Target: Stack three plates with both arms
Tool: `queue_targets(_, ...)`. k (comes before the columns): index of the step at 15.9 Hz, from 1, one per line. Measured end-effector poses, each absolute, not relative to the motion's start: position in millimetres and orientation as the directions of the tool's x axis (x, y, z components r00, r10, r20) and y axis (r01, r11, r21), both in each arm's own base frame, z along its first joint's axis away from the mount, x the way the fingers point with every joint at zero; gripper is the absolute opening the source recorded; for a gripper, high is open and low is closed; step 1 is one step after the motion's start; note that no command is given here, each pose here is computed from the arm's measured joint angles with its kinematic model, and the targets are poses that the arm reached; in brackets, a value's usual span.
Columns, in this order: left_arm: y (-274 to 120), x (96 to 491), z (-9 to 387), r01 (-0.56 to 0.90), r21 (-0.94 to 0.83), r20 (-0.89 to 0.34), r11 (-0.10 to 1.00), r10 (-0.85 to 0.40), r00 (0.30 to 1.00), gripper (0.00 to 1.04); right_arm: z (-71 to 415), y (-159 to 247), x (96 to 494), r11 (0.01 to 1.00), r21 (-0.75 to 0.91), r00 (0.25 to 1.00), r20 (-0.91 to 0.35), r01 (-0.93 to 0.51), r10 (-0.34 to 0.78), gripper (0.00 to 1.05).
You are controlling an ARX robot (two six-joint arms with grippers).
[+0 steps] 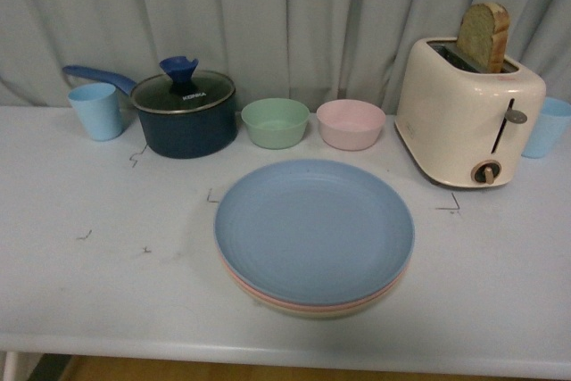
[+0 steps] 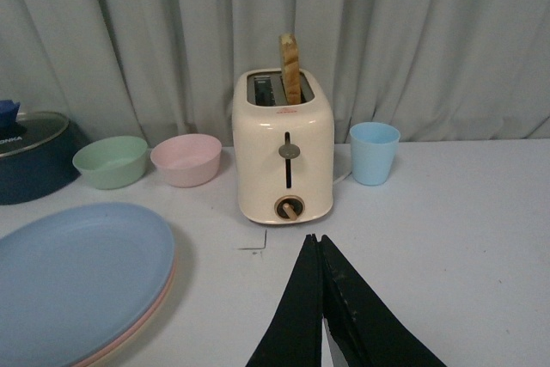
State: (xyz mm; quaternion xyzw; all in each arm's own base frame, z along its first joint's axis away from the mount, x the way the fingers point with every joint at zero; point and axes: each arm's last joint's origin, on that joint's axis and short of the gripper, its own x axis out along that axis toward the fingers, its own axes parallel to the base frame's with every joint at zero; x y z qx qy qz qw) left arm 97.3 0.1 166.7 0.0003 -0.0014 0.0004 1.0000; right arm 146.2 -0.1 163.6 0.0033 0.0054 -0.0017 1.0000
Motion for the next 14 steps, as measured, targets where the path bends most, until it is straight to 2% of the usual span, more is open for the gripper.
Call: queue_targets(14,0,97,167,-0.001,0.001,0.003,1.000,0.001,1.000,0.98,170,0,116,1.000,0.007,1.000,0.013,0.003,-0.003,0.02)
